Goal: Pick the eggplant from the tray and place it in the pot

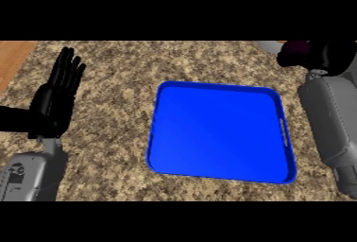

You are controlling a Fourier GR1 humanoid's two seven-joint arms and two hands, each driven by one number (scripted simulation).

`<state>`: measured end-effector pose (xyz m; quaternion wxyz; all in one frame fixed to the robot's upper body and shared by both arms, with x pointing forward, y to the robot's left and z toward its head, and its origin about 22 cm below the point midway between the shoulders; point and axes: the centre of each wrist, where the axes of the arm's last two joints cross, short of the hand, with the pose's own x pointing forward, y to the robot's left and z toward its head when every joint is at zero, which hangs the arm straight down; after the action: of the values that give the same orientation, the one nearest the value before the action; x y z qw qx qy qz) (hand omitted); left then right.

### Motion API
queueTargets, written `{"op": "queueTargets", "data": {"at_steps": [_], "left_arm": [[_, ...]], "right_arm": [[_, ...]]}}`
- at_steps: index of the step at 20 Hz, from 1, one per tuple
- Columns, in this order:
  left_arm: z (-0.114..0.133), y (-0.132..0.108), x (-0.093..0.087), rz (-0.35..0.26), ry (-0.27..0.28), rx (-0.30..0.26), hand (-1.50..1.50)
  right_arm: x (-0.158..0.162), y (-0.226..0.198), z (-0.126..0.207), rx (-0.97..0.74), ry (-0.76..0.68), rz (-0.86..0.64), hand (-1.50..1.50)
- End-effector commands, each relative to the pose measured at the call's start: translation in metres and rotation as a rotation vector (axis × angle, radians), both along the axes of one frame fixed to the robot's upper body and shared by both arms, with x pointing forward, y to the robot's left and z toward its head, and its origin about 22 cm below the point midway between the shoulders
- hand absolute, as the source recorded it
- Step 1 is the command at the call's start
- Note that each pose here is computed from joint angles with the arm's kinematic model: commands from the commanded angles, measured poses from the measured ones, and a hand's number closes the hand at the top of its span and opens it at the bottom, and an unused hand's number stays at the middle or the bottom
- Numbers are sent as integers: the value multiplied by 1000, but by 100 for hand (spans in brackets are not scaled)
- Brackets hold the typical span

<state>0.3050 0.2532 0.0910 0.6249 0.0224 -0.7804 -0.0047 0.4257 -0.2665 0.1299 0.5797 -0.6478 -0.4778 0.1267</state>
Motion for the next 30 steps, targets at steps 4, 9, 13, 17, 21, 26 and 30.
{"op": "queueTargets", "data": {"at_steps": [4,9,13,17,21,26,30], "left_arm": [[-11,-2,2,4,10,-4,0],[-18,6,-5,23,23,9,0],[-4,15,1,61,20,-9,0],[-10,22,-6,65,26,-3,0],[-16,9,-6,84,36,-17,0],[-2,3,3,72,33,-21,0],[-7,15,18,66,31,3,0]], "right_arm": [[25,12,71,-121,-176,-463,150],[34,47,72,-142,-124,-600,150],[30,18,40,-134,-35,-650,150],[23,-8,33,-118,-13,-668,150],[-1,-52,18,-136,-46,-664,150],[-31,-86,7,-107,-55,-621,150],[-45,-115,-6,-107,-29,-627,150]]}}
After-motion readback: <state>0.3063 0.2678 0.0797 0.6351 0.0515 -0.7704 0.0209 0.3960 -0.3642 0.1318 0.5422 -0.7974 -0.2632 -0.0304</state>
